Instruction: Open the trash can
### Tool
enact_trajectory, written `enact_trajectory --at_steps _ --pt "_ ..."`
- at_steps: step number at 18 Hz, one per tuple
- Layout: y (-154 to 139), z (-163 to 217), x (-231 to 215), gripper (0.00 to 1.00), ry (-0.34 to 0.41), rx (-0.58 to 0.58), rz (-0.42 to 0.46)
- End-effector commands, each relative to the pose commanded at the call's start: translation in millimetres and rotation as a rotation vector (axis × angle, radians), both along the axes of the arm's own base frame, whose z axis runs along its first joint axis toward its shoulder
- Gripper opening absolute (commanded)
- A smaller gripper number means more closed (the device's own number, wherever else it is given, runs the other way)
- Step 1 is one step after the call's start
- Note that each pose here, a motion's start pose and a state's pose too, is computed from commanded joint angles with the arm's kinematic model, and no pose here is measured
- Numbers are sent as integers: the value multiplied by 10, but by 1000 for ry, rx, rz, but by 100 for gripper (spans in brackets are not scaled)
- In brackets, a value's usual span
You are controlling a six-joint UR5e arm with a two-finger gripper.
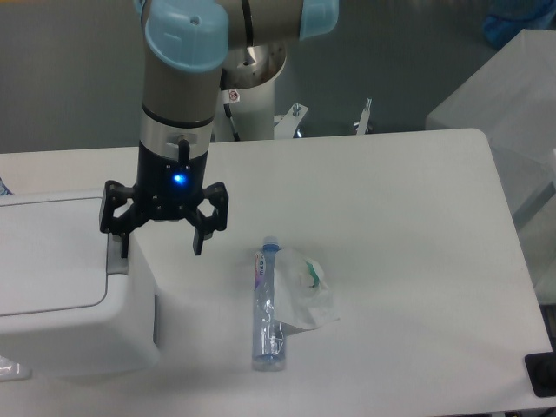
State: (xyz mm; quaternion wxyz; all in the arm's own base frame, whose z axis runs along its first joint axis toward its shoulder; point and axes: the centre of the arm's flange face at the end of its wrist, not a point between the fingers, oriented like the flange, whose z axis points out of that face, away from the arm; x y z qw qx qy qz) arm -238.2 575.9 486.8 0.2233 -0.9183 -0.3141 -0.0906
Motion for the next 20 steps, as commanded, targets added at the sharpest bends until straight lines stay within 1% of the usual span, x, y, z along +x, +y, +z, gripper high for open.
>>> enact_trajectory --at_steps 11,20 --pt "16 -62 -14 100 -5 -9 -1" --pt "13 -109 -12 100 9 9 1"
